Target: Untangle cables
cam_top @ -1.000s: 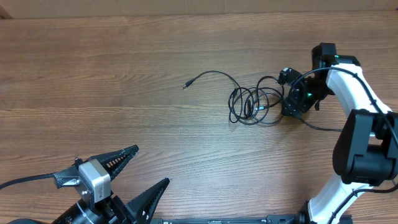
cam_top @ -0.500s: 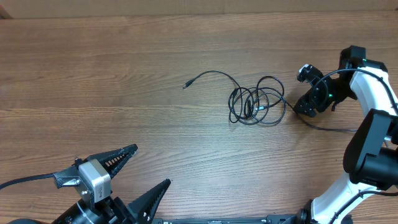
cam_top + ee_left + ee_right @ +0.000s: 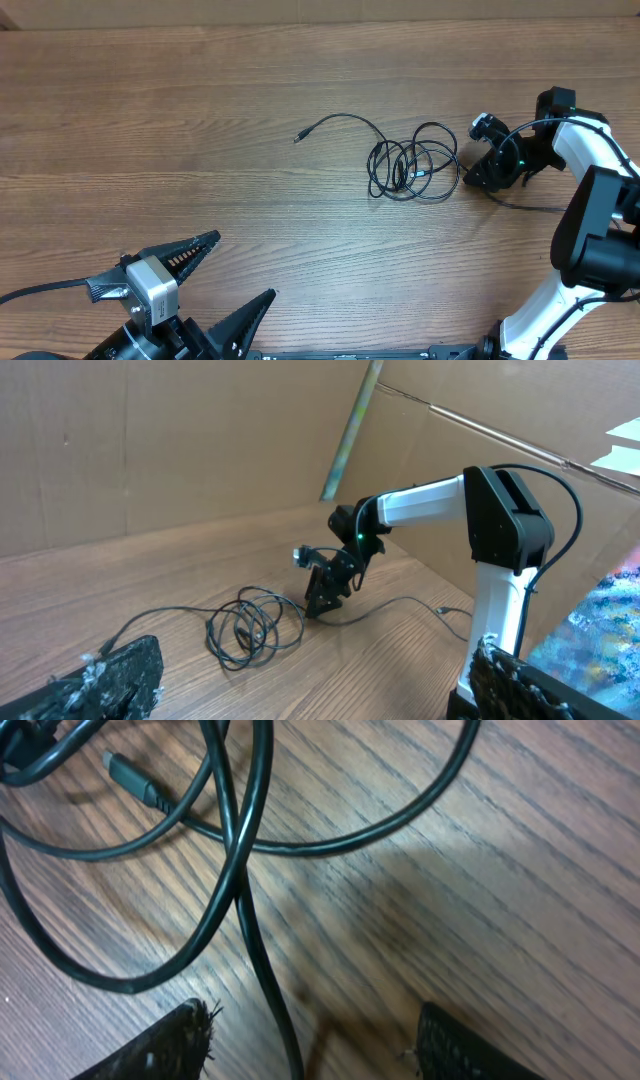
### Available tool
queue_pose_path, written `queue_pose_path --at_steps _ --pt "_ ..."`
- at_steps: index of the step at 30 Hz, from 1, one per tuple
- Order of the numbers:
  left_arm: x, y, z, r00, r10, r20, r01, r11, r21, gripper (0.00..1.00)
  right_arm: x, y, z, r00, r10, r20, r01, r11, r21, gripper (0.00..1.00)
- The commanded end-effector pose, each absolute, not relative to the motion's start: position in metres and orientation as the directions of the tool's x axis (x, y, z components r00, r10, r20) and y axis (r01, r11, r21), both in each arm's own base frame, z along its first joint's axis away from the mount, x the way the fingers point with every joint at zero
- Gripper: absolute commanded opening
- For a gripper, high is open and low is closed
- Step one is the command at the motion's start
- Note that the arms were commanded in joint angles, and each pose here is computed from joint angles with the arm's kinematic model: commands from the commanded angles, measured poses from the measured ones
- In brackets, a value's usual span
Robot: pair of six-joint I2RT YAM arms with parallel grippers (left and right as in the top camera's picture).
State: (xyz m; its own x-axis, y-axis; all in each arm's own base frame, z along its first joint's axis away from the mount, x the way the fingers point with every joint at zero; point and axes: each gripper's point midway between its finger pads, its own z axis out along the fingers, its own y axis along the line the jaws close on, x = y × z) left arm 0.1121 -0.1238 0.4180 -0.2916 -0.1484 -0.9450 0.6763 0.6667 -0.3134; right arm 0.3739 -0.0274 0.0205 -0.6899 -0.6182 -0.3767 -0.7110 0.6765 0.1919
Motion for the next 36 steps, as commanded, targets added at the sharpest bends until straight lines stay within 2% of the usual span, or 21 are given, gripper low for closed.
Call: queue_pose_path --at_steps 1,12,13,15,20,25,31,36 --pt "0.11 -0.121 0.425 -0.263 -0.153 -0.953 0.679 0.672 -0.295 0.97 0.375 -0.015 0.021 -0.672 -0.618 -0.409 -0.728 0.653 0.21 0.64" --pt "0.11 -0.121 0.427 -0.257 -0.155 -0.954 0.681 0.671 -0.293 0.98 0.369 0.001 0.014 -0.654 -0.642 -0.401 -0.749 0.624 0.223 0.53" --pt "0.11 -0.121 0.427 -0.257 -0.155 -0.954 0.681 0.671 -0.293 0.98 0.368 0.002 0.011 -0.652 -0.644 -0.401 -0.751 0.622 0.222 0.49" --pt "0.11 -0.121 0.427 -0.257 -0.155 -0.954 0.681 0.671 -0.293 0.98 0.364 0.003 0.004 -0.649 -0.65 -0.396 -0.754 0.62 0.219 0.04" --pt "0.11 -0.121 0.427 -0.257 -0.155 -0.954 0.681 0.671 -0.293 1.0 0.373 0.008 0.01 -0.637 -0.653 -0.409 -0.761 0.619 0.197 0.04" --pt "0.11 -0.121 0.426 -0.257 -0.155 -0.954 0.68 0.672 -0.292 1.0 0.407 0.006 0.052 -0.658 -0.597 -0.46 -0.716 0.685 0.136 0.04" --pt "0.113 -0.118 0.423 -0.264 -0.155 -0.952 0.657 0.693 -0.295 1.0 0.445 -0.001 0.151 -0.615 -0.527 -0.586 -0.65 0.76 -0.001 0.04" --pt "0.114 -0.118 0.422 -0.268 -0.154 -0.951 0.656 0.694 -0.297 1.0 0.462 -0.001 0.256 -0.541 -0.416 -0.731 -0.545 0.835 -0.072 0.04"
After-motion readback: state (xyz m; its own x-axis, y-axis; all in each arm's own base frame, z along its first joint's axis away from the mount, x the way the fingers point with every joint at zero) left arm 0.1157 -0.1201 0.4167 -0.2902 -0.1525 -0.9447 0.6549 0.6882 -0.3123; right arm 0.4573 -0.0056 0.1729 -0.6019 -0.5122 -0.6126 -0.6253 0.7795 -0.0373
